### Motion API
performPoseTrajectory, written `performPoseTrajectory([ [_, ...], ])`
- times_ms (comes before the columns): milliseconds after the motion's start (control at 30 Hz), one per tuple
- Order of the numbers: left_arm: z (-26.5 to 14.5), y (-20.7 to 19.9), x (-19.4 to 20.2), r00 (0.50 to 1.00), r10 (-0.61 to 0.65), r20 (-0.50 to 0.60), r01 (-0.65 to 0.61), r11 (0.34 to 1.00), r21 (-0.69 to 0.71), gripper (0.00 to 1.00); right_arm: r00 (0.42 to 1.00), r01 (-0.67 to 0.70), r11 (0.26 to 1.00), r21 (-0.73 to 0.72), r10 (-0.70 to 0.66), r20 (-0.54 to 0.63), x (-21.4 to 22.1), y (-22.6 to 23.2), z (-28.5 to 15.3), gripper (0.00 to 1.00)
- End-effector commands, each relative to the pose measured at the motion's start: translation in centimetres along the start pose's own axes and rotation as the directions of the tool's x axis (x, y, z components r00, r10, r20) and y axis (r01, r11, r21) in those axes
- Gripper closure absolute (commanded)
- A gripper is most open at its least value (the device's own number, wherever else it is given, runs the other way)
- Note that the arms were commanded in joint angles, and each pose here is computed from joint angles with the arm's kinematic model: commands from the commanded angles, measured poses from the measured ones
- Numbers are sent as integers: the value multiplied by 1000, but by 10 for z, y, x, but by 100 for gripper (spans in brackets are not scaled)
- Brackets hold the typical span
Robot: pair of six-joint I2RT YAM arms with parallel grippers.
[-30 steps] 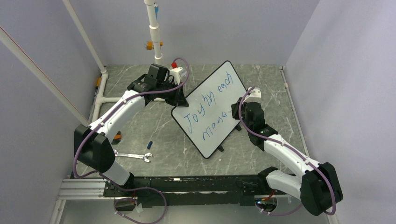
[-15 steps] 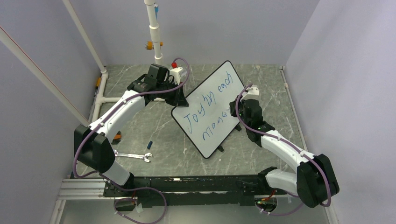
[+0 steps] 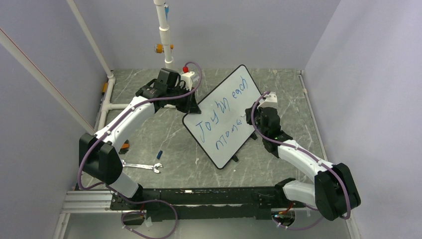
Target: Write a sentence on the whiteboard
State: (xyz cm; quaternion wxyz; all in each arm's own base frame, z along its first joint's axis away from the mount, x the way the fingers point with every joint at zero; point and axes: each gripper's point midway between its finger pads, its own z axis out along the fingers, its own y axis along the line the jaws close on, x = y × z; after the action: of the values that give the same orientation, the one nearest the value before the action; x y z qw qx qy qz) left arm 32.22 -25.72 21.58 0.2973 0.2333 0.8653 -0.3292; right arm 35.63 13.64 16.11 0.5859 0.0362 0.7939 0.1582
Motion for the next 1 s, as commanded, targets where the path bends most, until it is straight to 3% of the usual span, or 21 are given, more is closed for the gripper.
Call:
performPoseTrajectory([
  [0, -17, 70, -4, 985, 168, -34, -169, 927, -336, 100, 1000, -14, 1000, -10, 14, 2, 6, -2, -4, 100],
  [367, -16, 70, -3, 986, 165, -36, -168, 927, -336, 100, 1000, -22, 1000, 0, 22, -21, 21, -9, -12, 100],
  [967, -16, 71, -3, 985, 166, -39, -170, 926, -338, 100, 999, -14, 1000, -23, 15, 32, -17, 7, 1, 100],
])
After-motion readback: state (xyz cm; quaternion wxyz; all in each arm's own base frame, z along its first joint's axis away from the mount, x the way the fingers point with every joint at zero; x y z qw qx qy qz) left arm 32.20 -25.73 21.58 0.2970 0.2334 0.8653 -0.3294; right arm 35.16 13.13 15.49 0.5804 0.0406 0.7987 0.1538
